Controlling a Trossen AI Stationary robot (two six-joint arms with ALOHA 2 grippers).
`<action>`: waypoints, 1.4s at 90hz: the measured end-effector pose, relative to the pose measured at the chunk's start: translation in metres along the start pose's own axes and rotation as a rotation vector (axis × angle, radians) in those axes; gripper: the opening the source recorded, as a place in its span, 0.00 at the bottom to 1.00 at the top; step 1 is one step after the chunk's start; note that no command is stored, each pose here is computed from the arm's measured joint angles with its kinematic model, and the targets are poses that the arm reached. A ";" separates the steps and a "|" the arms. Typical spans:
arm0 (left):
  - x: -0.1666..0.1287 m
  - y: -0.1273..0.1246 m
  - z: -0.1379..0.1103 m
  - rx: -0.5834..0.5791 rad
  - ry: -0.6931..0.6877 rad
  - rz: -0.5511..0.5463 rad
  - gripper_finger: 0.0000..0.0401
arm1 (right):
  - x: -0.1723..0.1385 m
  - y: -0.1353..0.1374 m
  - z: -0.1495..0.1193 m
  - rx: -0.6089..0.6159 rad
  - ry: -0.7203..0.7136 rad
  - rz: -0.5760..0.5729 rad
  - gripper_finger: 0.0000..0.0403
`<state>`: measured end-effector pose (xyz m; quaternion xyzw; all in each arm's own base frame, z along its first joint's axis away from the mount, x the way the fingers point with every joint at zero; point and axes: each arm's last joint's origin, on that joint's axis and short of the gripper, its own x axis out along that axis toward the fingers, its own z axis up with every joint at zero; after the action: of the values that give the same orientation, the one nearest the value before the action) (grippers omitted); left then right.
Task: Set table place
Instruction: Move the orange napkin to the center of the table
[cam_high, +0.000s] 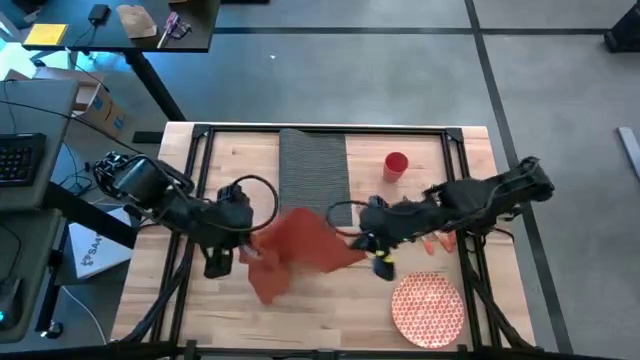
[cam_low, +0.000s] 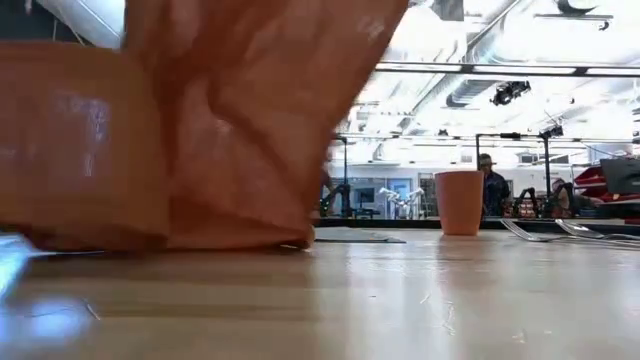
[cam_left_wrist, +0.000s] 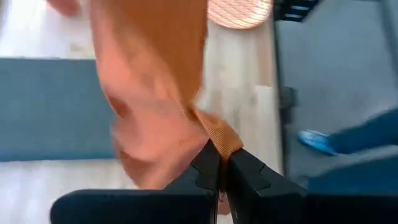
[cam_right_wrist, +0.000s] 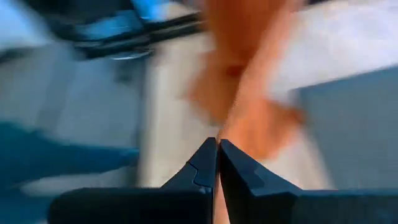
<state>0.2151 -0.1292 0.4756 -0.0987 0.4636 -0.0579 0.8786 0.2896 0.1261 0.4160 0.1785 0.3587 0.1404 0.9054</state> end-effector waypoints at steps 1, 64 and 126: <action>0.000 -0.001 0.000 -0.004 0.009 -0.020 0.00 | -0.001 0.002 0.000 0.000 0.006 0.025 0.00; 0.035 0.039 0.001 0.043 -0.059 0.516 0.00 | -0.040 -0.066 0.008 0.183 0.091 -0.514 0.00; 0.060 0.002 -0.013 0.275 0.110 0.031 0.00 | 0.142 -0.141 -0.099 0.263 -0.075 -0.148 0.42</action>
<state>0.2385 -0.1400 0.4197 0.0330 0.5002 -0.1125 0.8579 0.3381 0.0759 0.2038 0.2739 0.3522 0.0184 0.8947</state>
